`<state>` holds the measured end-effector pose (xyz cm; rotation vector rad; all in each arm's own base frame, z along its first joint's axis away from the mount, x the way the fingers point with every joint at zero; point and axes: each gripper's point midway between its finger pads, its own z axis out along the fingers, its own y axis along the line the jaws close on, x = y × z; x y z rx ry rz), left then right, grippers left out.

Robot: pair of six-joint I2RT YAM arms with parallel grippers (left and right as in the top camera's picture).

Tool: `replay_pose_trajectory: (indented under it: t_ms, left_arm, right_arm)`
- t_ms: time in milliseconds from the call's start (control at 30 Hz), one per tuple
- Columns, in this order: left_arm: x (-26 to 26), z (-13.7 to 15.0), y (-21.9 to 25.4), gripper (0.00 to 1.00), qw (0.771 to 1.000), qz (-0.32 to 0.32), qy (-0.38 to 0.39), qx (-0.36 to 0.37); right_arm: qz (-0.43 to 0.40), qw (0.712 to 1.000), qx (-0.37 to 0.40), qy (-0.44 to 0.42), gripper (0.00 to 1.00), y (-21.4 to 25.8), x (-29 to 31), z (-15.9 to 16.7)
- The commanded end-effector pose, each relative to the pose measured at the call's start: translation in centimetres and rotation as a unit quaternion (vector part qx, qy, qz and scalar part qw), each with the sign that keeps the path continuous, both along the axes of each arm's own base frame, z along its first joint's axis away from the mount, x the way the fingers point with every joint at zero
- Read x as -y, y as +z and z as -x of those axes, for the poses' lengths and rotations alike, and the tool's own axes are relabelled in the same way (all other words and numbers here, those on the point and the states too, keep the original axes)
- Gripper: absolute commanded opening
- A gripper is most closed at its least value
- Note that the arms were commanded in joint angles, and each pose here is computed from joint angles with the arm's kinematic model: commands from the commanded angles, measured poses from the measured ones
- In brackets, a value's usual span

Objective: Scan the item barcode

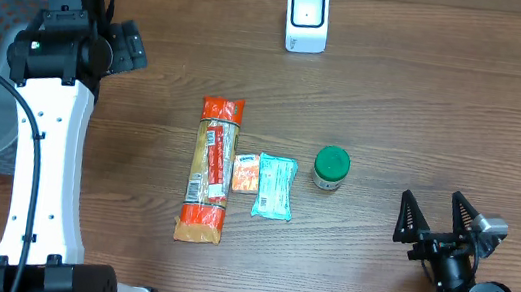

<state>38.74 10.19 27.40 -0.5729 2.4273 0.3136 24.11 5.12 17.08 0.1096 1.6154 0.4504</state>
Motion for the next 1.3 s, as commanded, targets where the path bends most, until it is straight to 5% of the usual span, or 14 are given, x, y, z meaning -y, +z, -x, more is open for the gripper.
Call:
replay_pose_trajectory:
  t_ms: [0,1267]
  left_arm:
    - [-0.18,0.1,1.34,1.0,1.0,-0.011,0.0,0.014]
    - [-0.18,0.1,1.34,1.0,1.0,-0.011,0.0,0.014]
  right_arm:
    - [0.003,1.0,0.001,-0.002,1.0,-0.22,0.09,-0.05]
    - [-0.032,0.999,-0.02,0.006,1.0,0.03,-0.19,0.27]
